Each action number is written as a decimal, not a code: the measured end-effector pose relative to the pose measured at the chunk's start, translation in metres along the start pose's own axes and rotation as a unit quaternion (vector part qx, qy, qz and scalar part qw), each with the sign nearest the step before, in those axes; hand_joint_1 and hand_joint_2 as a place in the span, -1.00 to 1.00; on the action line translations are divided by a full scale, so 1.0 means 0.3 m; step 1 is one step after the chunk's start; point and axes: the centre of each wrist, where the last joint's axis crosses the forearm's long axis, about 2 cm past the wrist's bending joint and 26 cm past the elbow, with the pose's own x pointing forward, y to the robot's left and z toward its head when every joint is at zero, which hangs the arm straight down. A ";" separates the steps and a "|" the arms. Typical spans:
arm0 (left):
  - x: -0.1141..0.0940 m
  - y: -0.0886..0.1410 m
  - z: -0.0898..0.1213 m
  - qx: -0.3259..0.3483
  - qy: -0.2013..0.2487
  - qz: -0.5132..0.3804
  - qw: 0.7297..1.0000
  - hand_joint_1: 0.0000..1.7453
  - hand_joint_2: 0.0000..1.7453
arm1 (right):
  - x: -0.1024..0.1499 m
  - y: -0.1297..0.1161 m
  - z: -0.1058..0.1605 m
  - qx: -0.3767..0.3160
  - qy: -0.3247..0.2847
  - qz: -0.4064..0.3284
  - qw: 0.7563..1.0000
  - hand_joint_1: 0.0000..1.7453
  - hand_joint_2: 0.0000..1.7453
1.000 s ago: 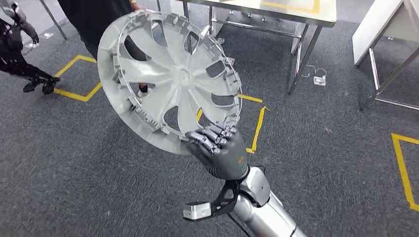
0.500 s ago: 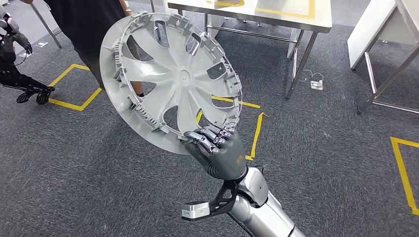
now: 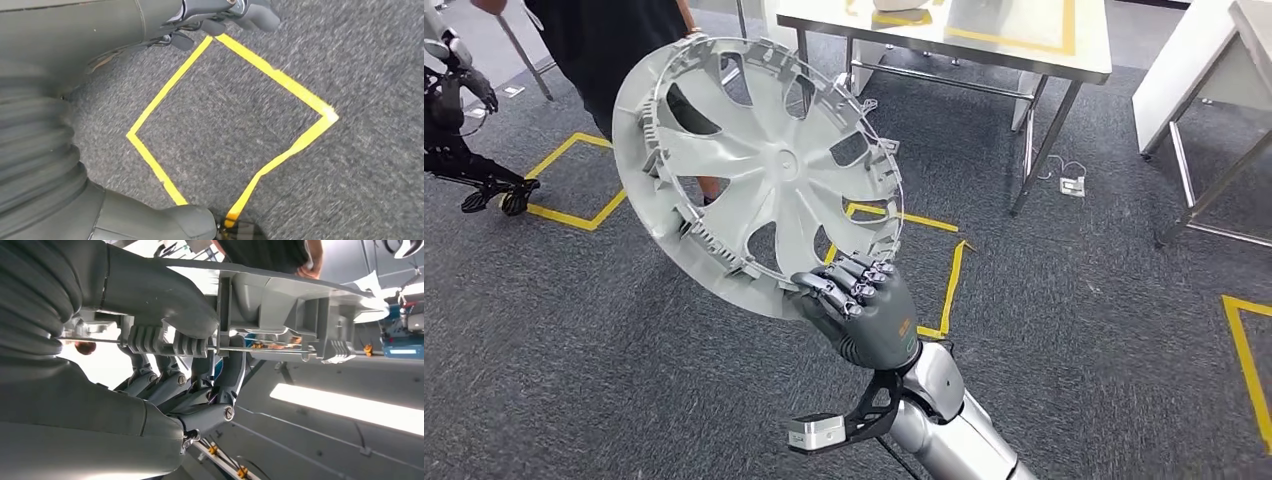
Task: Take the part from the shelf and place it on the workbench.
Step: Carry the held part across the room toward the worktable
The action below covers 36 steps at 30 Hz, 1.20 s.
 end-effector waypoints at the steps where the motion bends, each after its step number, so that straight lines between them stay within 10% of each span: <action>1: 0.001 -0.001 0.000 0.000 0.000 0.000 1.000 -1.00 1.00 | 0.000 0.000 0.000 0.000 0.000 0.000 1.000 1.00 1.00; 36: -0.010 -0.001 0.004 -0.001 0.010 0.001 1.000 -1.00 1.00 | 0.021 0.004 -0.003 0.012 -0.008 -0.002 1.000 1.00 1.00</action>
